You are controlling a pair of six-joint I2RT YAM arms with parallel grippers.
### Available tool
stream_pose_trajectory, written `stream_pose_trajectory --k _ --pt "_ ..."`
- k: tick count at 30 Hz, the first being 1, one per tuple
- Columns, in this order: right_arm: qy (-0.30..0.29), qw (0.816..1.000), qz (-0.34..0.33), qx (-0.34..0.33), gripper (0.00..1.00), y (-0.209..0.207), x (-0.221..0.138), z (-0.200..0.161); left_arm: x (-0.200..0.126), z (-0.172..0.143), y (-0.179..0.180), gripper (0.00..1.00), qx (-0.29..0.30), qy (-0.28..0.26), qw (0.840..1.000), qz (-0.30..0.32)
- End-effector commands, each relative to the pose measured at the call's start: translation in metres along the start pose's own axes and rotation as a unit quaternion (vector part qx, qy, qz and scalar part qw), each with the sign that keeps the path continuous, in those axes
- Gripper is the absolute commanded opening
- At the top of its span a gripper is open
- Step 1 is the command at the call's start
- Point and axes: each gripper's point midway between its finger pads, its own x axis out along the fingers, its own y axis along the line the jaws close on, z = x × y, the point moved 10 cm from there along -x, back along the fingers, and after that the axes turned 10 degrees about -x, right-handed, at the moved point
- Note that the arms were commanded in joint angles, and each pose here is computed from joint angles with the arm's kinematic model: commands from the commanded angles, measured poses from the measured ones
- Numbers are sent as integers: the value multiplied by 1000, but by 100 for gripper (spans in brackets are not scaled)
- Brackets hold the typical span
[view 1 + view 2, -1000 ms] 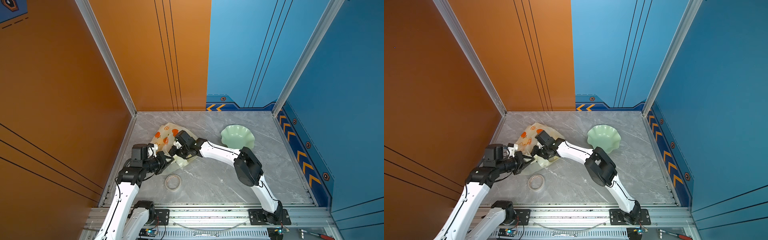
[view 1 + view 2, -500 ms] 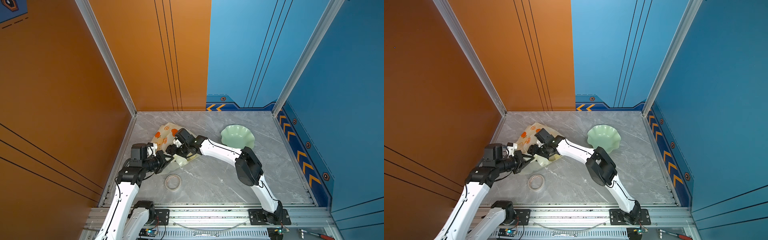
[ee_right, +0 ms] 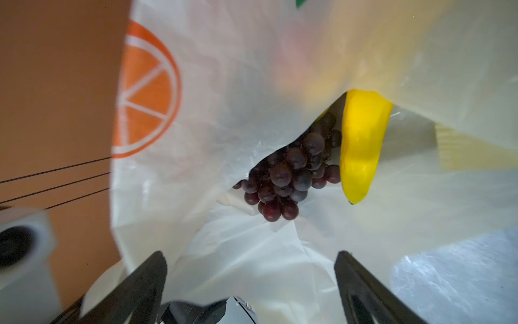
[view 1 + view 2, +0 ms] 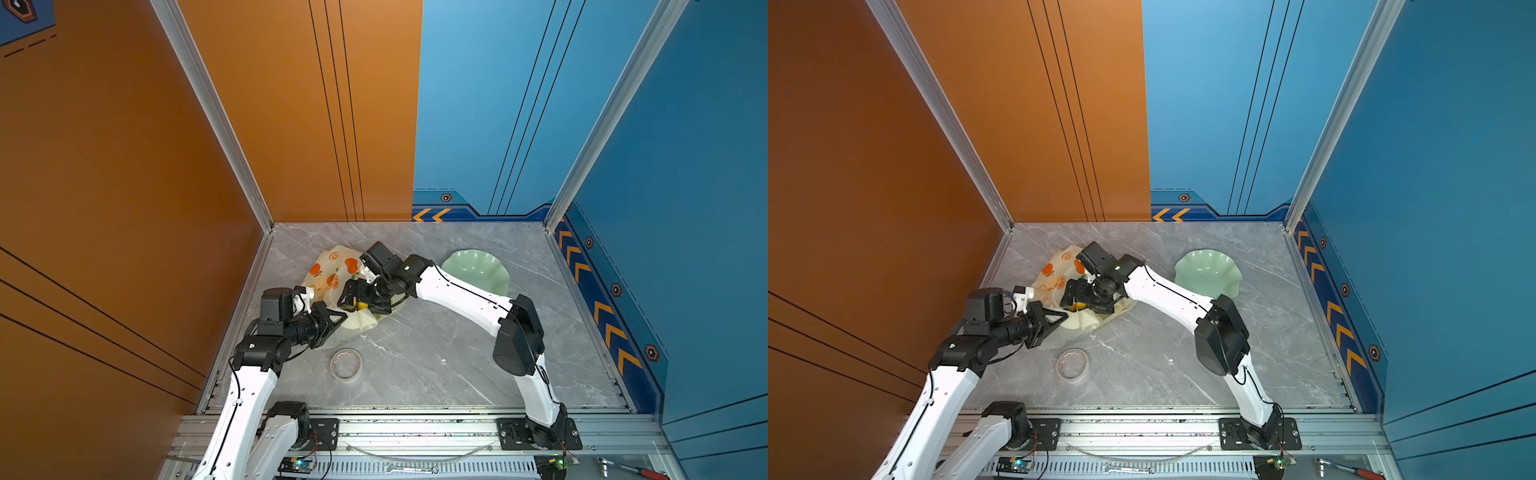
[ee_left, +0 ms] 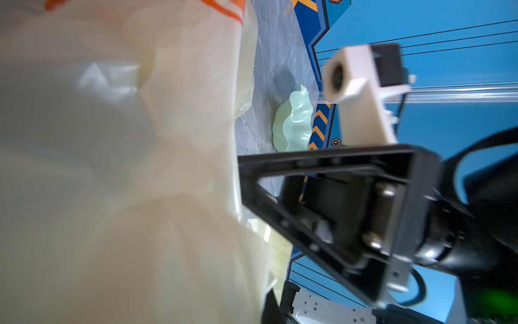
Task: Place the fruits into the plastic bag
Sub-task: Place the fruit in the plastic bag.
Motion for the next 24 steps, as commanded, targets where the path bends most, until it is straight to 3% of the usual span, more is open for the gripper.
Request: stream_pose_trajectory --k 1,10,15,24 --pt "-32 999 -32 -27 92 3 -37 2 0 0 3 0 -1 2 1000 -3" --pt "-15 992 -123 -26 92 -46 -46 12 0 -2 7 0 -5 3 1000 0" --pt "11 980 -185 -69 90 -74 -37 16 -2 -3 7 0 -5 2 1000 3" --pt "57 971 -198 -124 89 -87 5 19 -3 -5 11 0 -13 -2 1000 3"
